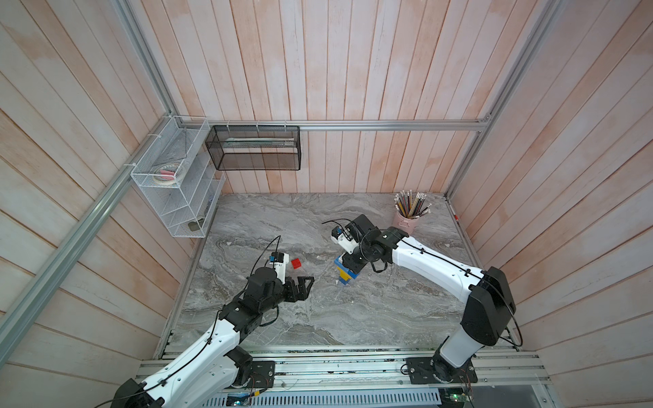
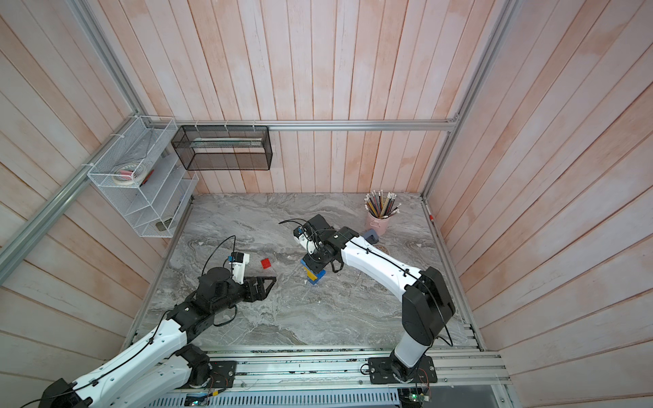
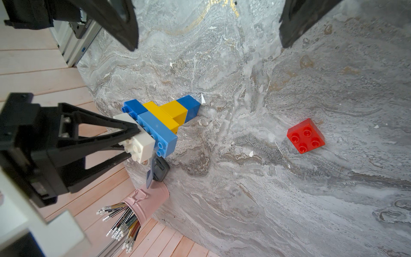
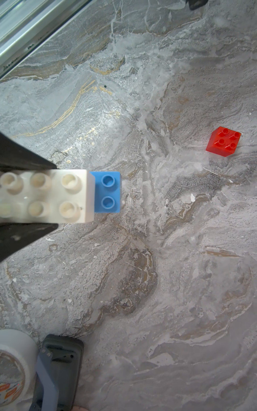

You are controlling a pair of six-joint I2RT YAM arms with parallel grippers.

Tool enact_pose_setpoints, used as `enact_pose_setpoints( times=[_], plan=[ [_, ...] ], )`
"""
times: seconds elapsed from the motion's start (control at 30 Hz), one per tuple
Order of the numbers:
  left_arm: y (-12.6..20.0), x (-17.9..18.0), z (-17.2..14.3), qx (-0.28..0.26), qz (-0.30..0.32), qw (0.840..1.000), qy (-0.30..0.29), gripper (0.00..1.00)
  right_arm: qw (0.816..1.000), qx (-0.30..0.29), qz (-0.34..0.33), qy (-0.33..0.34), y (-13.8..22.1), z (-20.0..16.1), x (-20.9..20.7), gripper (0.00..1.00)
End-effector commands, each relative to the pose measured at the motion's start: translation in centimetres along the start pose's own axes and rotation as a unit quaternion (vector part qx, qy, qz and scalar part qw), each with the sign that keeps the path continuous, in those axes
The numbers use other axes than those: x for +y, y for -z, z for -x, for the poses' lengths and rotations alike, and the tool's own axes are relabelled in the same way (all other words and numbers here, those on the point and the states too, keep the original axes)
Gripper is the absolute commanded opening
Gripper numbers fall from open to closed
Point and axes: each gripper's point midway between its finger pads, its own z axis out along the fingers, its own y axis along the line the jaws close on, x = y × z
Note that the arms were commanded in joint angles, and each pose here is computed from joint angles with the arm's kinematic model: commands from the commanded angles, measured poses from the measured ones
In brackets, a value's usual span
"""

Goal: Assemble a spoon with lego
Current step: Assemble the lego brick with the lego brick.

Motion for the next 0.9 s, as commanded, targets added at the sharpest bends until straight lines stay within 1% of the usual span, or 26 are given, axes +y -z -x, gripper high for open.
enact_pose_setpoints(
  times=[0.0, 0.33, 0.5, 0.87],
  plan=[
    [0.0, -0.2, -0.3, 0.001, -0.008, 1.0, -0.001, 1.0, 1.0, 0.009, 0.006, -0.001, -0.4, -0.9, 0.0, 0.04],
    [0.0, -0.1, -0.2, 0.0, -0.006, 1.0, 0.0, 1.0, 1.0, 0.017, 0.008, -0.007, -0.7, -1.5, -0.1, 0.04],
    [-0.1, -0.1, -0.2, 0.001, -0.005, 1.0, 0.0, 1.0, 1.0, -0.001, 0.018, -0.011, 0.1, -0.7, 0.0, 0.04],
    [-0.2, 0.1, -0.4, 0.004, -0.002, 1.0, -0.001, 1.0, 0.999, -0.012, 0.03, -0.018, 1.0, -0.4, 0.2, 0.04]
  ],
)
